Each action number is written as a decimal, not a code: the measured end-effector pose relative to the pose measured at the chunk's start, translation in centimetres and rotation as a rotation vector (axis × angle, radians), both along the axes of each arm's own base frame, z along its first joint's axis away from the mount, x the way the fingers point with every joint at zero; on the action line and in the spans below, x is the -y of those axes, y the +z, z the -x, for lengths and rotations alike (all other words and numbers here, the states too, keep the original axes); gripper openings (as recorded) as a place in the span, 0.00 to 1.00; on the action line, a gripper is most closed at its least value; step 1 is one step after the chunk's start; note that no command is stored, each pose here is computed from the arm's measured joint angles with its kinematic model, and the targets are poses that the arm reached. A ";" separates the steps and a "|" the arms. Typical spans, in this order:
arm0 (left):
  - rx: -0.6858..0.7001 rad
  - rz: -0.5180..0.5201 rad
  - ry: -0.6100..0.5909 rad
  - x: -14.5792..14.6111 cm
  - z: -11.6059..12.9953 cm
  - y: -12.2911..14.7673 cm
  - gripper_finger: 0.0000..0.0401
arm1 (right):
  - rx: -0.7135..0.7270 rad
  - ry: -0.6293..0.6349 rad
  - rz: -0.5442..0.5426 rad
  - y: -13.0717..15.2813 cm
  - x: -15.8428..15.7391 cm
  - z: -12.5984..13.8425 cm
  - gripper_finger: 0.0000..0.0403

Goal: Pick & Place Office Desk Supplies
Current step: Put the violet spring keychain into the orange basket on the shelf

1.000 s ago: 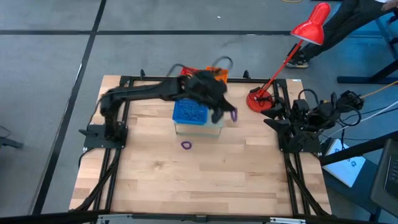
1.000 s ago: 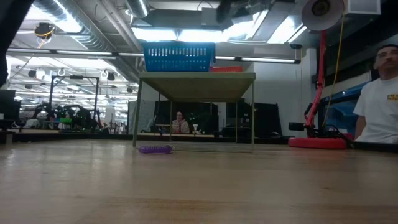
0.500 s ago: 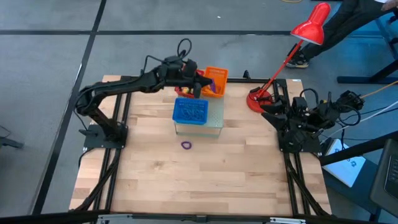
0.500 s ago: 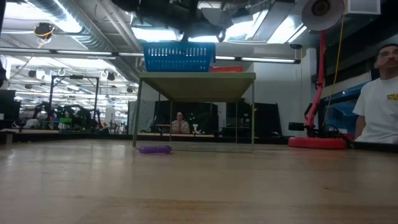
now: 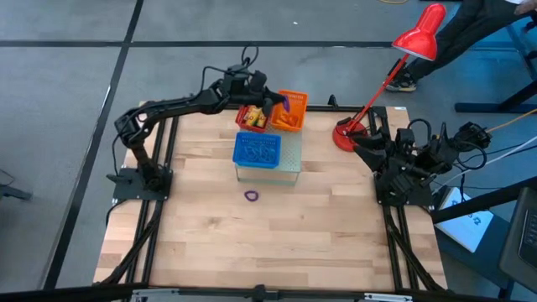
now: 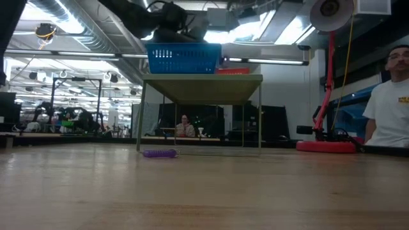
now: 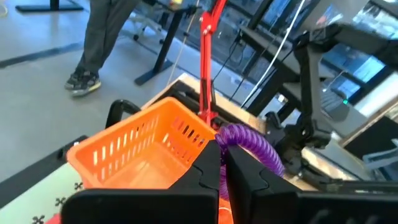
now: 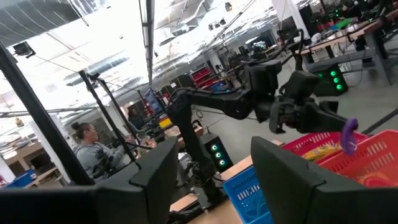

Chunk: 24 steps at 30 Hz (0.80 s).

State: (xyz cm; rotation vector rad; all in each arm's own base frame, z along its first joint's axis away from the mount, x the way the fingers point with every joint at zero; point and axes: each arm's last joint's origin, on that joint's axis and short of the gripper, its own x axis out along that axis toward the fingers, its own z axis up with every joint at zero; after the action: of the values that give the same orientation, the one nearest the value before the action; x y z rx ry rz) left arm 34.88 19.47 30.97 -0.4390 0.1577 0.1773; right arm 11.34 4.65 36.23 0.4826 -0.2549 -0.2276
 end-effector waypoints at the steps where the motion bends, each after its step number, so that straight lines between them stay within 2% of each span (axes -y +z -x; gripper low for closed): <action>1: -0.009 -0.003 -0.003 -0.1 -0.2 -0.1 0.02 | -0.001 -0.006 -0.001 0.0 0.0 0.0 0.51; 5: -0.024 -0.071 -0.025 0.2 -1.1 0.9 0.07 | -0.001 -0.020 -0.013 0.0 0.1 0.0 0.51; 8: -0.037 -0.122 -0.049 0.5 -1.6 2.1 0.14 | -0.001 -0.019 -0.013 0.0 0.1 0.0 0.51; 12: -0.086 -0.131 -0.053 0.6 -1.6 2.3 0.28 | -0.001 -0.020 -0.013 0.0 0.1 0.0 0.51; 18: -0.131 -0.114 0.013 0.3 -1.3 1.9 0.45 | -0.001 -0.019 -0.016 0.0 0.1 0.0 0.51; 21: -0.133 -0.109 0.016 0.2 -1.2 2.4 0.49 | 0.004 -0.012 -0.029 0.0 0.0 0.0 0.51; 24: -0.151 -0.152 -0.003 1.0 -1.1 4.5 0.49 | 0.006 0.010 -0.023 0.0 0.0 0.0 0.51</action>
State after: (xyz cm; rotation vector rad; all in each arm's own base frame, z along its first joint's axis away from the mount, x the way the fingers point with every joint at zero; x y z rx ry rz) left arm 35.96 18.43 35.47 -0.2741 0.2909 0.2176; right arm 11.35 4.67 36.21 0.5071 -0.2556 -0.2198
